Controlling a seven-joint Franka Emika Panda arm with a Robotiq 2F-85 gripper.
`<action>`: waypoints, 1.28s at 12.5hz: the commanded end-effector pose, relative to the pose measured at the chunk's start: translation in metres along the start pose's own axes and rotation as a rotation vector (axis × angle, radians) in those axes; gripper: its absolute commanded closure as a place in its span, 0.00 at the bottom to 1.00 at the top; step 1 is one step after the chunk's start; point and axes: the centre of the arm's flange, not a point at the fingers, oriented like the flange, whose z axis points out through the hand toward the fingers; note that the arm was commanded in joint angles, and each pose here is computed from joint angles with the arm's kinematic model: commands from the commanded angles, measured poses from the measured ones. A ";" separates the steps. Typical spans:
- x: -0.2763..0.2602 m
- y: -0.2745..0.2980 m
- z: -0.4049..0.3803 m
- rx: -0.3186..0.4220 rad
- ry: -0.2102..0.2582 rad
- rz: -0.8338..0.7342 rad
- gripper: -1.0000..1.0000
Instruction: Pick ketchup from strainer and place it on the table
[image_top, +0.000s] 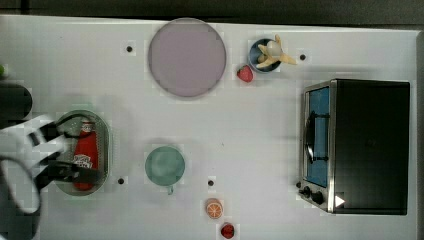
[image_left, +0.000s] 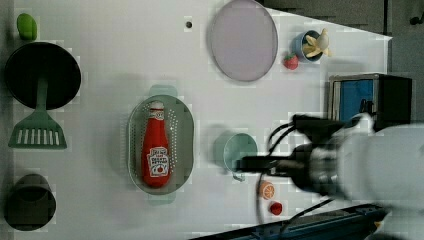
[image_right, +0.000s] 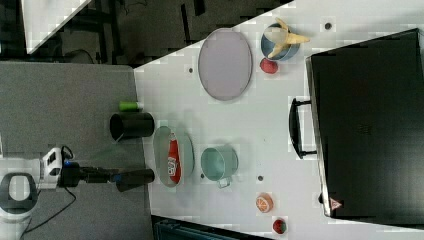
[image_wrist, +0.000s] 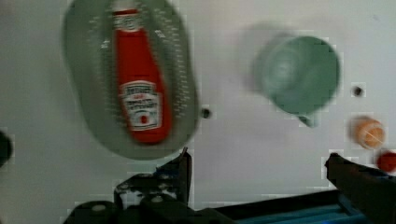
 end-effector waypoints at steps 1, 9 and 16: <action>-0.012 -0.026 0.017 0.051 0.041 -0.008 0.00; -0.023 -0.057 0.165 0.181 0.145 -0.119 0.00; -0.019 -0.073 0.251 0.269 0.056 -0.088 0.00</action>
